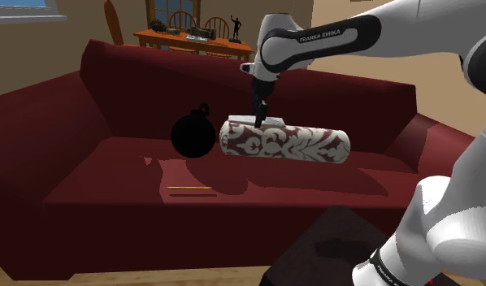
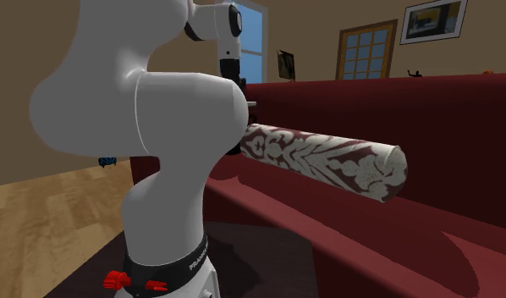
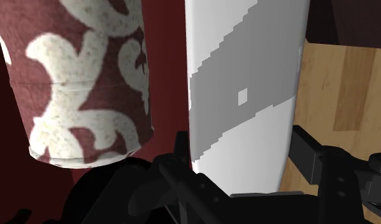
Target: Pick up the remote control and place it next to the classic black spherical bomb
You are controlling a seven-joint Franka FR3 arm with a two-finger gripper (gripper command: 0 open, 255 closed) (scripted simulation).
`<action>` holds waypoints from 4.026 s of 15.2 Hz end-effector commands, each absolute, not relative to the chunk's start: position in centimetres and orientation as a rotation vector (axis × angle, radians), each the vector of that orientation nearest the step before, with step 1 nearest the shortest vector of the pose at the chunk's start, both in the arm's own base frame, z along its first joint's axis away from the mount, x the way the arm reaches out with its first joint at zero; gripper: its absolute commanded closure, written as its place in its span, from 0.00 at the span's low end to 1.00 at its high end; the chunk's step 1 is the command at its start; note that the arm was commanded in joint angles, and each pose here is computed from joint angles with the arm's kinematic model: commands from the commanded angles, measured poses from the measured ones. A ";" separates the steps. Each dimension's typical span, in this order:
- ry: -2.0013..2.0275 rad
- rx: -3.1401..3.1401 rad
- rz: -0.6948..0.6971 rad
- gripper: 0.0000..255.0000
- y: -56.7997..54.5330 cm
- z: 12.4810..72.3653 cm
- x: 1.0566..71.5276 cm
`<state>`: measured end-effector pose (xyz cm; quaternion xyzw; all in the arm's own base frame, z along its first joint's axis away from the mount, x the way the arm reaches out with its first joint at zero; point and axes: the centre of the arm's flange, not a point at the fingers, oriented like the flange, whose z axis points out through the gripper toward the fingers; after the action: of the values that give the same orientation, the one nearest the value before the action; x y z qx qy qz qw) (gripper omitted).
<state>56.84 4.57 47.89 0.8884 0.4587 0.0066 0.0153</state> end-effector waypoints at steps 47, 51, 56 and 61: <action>1.426 2.765 0.021 1.00 23.6 31.6 68.0; 1.426 2.765 0.021 1.00 23.6 29.5 68.0; 1.426 2.765 0.021 1.00 23.6 26.9 68.0; 1.426 2.765 0.021 1.00 23.6 24.3 68.0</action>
<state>67.96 23.74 24.71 0.8886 0.4584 0.0062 0.0151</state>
